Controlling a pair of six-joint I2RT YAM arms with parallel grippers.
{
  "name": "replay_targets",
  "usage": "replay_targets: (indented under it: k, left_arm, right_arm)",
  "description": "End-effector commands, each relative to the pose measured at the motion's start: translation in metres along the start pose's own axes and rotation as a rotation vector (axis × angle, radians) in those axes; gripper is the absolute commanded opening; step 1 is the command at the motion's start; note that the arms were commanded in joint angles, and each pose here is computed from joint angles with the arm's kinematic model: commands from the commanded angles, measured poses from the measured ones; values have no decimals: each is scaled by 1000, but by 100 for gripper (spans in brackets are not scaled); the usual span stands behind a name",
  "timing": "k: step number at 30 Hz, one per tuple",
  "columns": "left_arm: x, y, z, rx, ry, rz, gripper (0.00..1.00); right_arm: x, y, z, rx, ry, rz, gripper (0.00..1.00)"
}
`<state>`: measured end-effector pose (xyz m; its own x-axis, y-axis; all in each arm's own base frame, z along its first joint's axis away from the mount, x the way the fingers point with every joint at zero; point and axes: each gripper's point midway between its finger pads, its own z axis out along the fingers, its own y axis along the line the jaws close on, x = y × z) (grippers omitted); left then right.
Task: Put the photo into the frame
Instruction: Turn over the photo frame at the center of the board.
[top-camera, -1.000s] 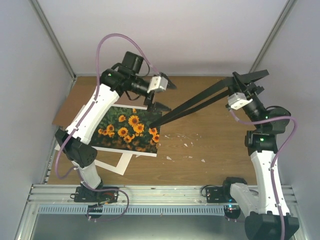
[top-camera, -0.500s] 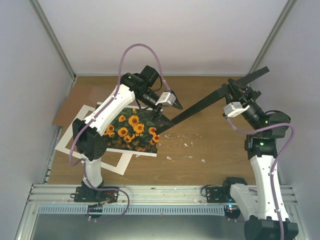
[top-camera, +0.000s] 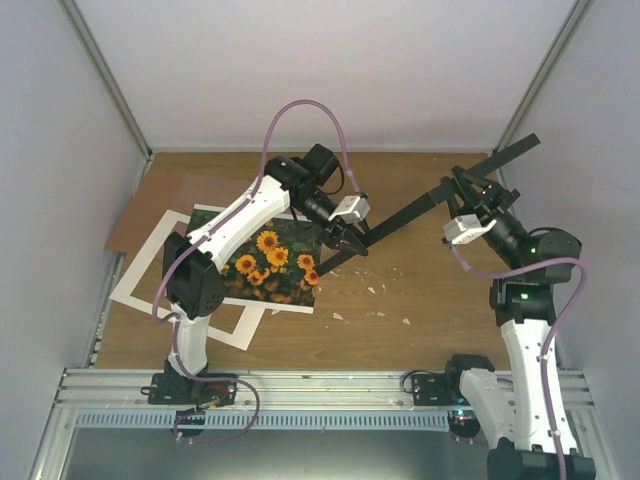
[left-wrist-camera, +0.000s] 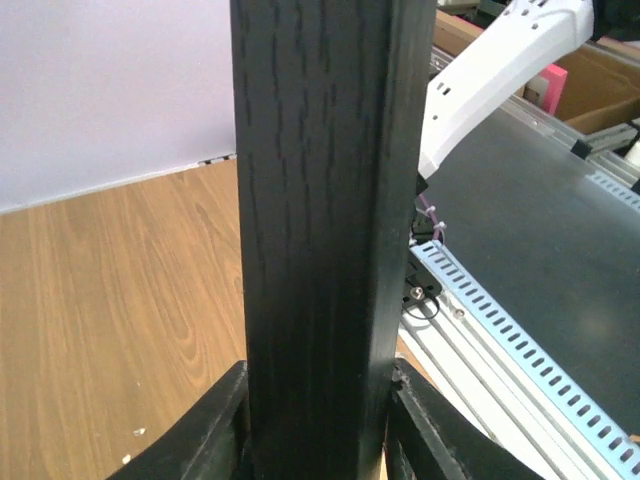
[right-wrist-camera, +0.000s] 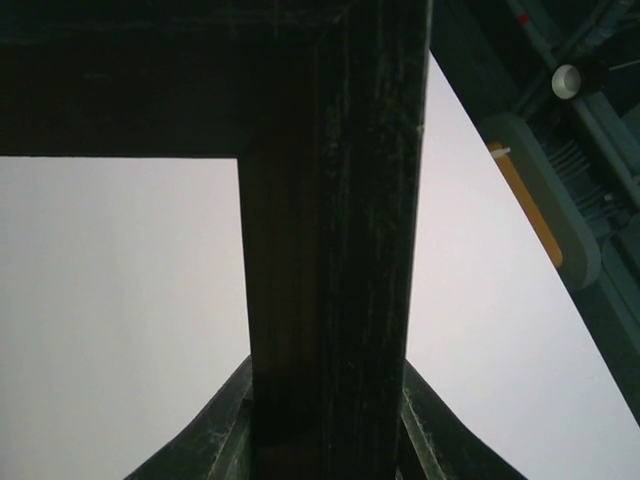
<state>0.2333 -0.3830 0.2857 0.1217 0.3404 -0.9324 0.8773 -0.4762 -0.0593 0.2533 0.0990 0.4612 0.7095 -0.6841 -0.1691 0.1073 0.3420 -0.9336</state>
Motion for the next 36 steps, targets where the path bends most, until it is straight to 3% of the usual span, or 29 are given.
replay_targets:
  k: [1,7,9,12,13,16,23,28,36]
  left_arm:
    - [-10,-10,-3,19,-50,-48,31]
    - [-17,-6,-7,-16,-65,-41,14]
    - [-20,-1,-10,-36,-69,-37,10]
    - [-23,8,-17,-79,-75,-47,4]
    - [-25,12,-20,-100,-76,-43,4]
    - [-27,26,-28,-175,-73,-21,0]
    - [-19,74,-37,-389,-5,44,0]
    - [-11,112,-42,-509,28,54,0]
    - [24,126,-18,-504,137,118,0]
  right_arm:
    - [12,19,-5,-37,63,15,10]
    - [22,30,-9,-50,109,11,24]
    - [31,32,-10,-52,145,17,43]
    - [45,33,-13,-51,207,27,57]
    - [49,35,-14,-58,227,31,71]
    - [63,37,-19,-60,290,42,97]
    - [107,58,-37,-121,526,208,100]
    - [151,79,-72,-110,821,562,100]
    - [178,57,-93,88,1072,1033,100]
